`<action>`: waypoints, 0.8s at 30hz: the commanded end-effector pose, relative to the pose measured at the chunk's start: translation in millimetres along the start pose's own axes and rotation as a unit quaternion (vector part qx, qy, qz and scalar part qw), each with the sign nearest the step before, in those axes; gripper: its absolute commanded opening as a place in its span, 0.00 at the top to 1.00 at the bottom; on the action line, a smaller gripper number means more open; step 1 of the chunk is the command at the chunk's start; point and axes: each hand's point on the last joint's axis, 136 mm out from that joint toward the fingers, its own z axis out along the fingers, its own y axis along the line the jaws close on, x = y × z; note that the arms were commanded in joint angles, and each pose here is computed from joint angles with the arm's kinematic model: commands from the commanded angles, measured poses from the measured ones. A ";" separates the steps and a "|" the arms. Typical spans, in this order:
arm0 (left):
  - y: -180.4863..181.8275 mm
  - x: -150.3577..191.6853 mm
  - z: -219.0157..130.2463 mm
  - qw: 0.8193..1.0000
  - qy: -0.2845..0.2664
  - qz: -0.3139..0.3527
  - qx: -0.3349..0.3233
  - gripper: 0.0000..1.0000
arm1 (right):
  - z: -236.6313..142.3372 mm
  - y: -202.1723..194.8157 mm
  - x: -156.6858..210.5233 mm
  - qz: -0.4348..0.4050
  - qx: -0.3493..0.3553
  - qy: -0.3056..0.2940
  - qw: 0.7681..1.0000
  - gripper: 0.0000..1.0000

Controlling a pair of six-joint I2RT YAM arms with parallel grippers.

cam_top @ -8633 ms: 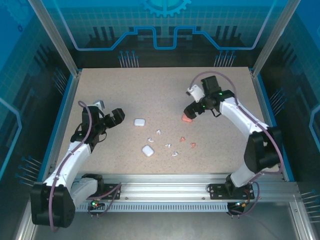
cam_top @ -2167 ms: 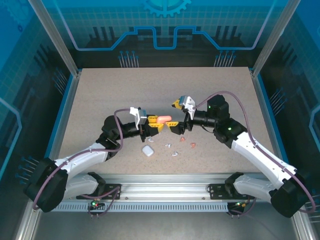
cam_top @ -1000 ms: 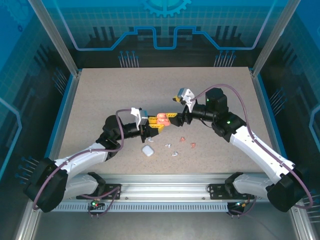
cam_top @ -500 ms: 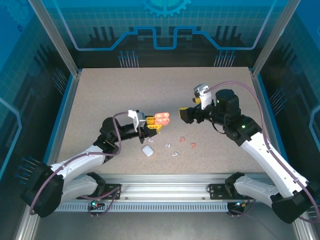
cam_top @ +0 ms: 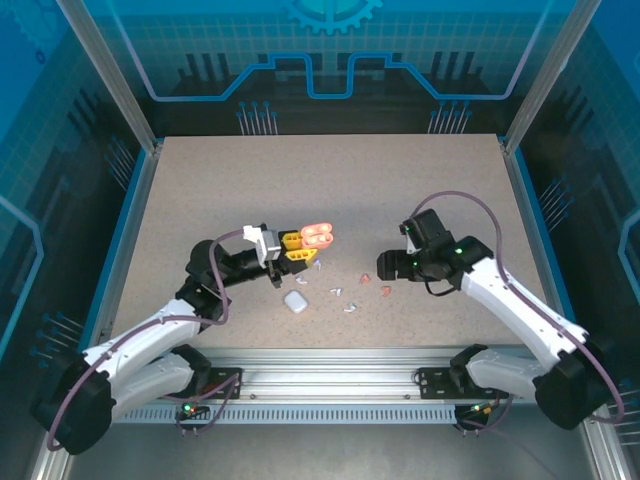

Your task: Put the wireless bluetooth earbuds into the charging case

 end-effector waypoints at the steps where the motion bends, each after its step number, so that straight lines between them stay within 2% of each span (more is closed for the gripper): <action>1: -4.4 0.7 -3.2 1.000 -0.001 0.018 0.001 1.00 | 14.9 -8.9 15.2 0.041 0.032 0.057 0.997 0.17; 6: -6.2 -0.6 -4.8 1.000 -0.003 0.022 0.003 1.00 | 47.0 -5.2 20.5 0.040 0.047 0.092 0.994 0.27; 13: -7.3 -1.3 -6.3 1.000 -0.005 0.021 0.002 1.00 | 79.1 -3.0 21.5 0.039 0.072 0.116 0.990 0.36; 24: -7.4 -1.5 -6.8 1.000 -0.005 0.021 0.001 1.00 | 104.4 0.6 29.8 0.033 0.084 0.139 0.986 0.47</action>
